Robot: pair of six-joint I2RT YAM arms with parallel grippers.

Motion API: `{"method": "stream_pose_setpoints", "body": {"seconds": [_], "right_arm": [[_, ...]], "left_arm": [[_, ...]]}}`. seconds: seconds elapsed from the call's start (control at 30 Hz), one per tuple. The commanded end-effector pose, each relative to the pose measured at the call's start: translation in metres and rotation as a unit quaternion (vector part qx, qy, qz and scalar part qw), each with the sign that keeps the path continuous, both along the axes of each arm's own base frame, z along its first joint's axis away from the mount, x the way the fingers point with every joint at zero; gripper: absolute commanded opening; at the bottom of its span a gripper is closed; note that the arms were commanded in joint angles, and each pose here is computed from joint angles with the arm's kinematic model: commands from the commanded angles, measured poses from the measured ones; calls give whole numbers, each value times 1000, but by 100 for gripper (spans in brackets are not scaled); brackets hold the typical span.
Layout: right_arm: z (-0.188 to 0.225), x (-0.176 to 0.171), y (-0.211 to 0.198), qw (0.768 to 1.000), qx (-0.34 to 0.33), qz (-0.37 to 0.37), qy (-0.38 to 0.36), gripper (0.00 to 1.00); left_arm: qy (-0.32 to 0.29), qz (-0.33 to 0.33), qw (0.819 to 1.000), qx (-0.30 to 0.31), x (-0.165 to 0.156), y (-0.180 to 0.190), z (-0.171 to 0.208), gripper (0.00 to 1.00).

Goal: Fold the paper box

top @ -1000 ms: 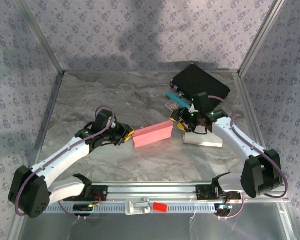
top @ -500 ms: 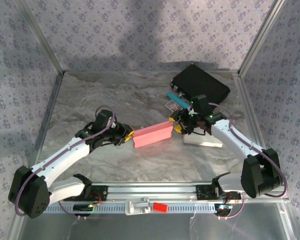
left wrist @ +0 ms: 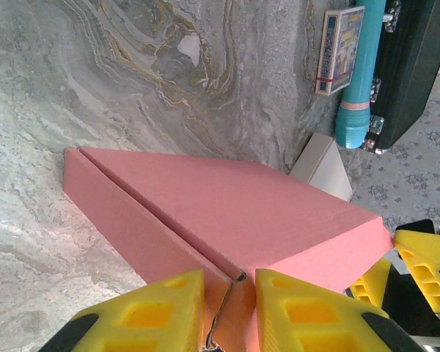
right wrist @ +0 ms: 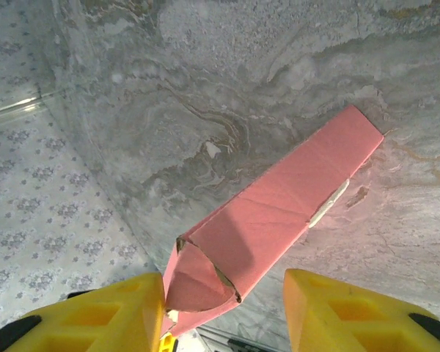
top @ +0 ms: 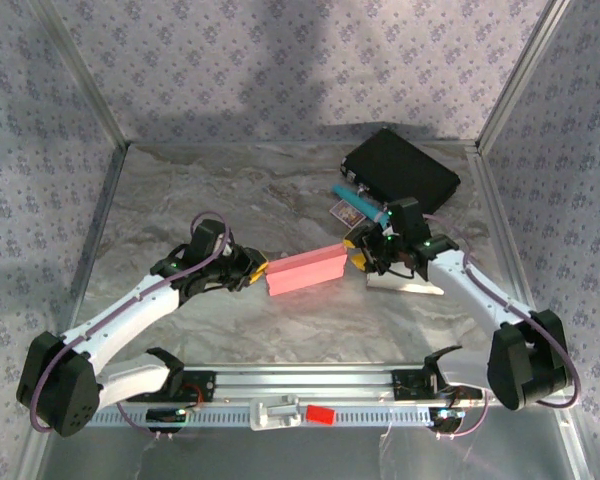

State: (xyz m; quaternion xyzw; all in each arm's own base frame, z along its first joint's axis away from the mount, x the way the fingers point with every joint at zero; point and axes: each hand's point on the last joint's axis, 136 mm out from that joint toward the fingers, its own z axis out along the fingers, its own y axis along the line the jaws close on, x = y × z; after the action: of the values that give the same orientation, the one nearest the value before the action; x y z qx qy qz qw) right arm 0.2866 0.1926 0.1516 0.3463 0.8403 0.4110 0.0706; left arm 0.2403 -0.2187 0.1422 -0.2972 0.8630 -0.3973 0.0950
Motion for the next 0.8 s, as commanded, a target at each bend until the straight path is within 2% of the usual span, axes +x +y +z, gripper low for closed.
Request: {"method": "stream_pose_setpoints", "body": {"seconds": [0.0, 0.47, 0.77], "right_arm": [[7, 4, -6, 999, 14, -33, -12, 49], [-3, -1, 3, 996, 57, -64, 14, 46], [-5, -2, 3, 996, 57, -75, 13, 33]], "left_arm": [[12, 0, 1000, 27, -5, 6, -8, 24], [12, 0, 1000, 27, -5, 6, -8, 24], [13, 0, 1000, 26, -5, 6, -9, 24]]}}
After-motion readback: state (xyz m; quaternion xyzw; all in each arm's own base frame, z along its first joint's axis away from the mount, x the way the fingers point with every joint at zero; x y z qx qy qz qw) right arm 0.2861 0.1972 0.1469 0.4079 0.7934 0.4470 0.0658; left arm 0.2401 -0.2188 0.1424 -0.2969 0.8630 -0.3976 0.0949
